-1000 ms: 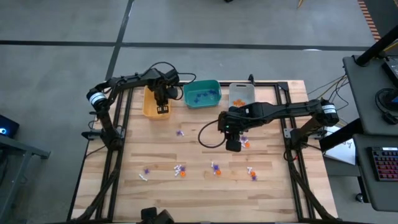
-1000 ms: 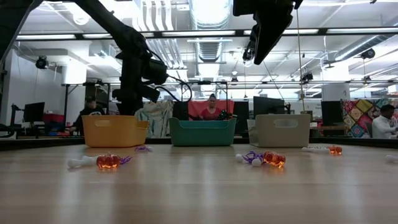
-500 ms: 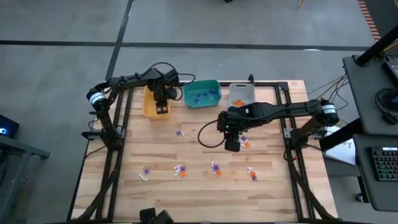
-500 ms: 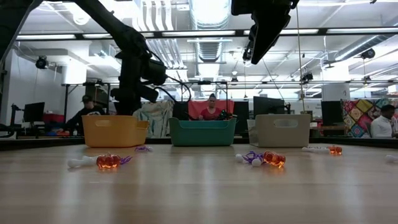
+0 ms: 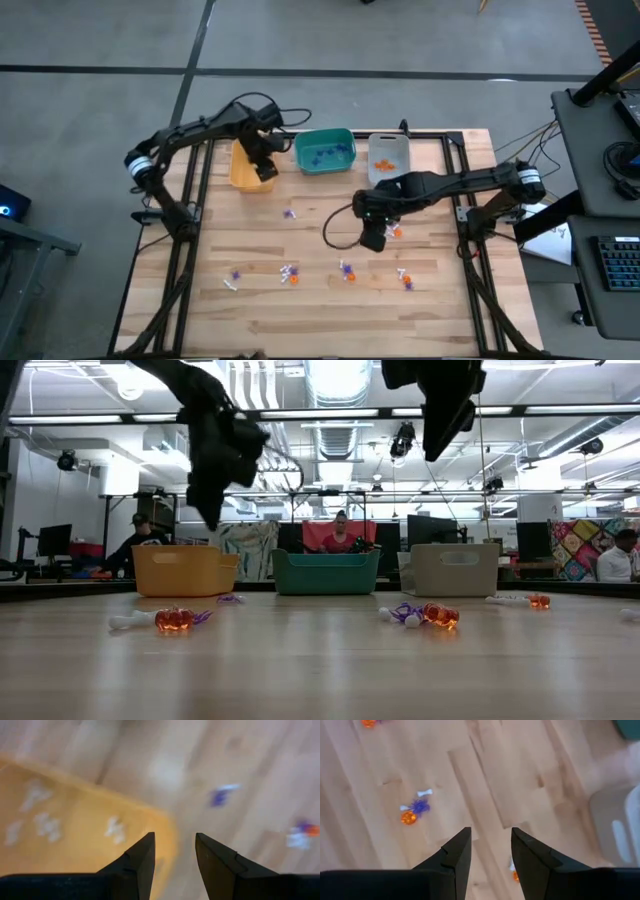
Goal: Sort Halloween decoration
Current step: Put the white bone toy into the yellow bin
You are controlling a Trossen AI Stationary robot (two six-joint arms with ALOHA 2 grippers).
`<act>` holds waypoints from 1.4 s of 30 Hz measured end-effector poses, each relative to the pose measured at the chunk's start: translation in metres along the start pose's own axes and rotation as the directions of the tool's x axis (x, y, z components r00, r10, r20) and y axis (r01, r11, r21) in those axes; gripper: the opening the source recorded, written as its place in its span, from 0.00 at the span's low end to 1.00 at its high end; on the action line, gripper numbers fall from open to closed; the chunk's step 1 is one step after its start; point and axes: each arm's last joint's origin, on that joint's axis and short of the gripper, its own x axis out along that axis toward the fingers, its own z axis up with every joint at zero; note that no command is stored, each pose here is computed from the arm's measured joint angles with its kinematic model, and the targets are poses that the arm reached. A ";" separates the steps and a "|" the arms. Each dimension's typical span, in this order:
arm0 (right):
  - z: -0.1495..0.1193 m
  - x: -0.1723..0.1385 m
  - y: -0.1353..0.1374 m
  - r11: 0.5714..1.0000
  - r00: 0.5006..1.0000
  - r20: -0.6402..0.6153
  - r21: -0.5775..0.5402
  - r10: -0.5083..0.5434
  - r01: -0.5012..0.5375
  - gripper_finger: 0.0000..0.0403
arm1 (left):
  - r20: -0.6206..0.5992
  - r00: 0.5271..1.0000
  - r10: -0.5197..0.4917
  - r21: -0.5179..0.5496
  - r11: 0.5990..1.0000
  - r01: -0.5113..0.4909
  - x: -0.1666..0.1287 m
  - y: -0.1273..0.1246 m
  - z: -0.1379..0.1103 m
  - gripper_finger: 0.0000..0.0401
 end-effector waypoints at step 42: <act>-0.121 0.073 0.064 0.983 0.968 -0.251 0.169 -0.032 0.076 0.26 | 0.671 0.652 -0.354 0.447 0.894 0.025 0.033 -0.203 -0.087 0.31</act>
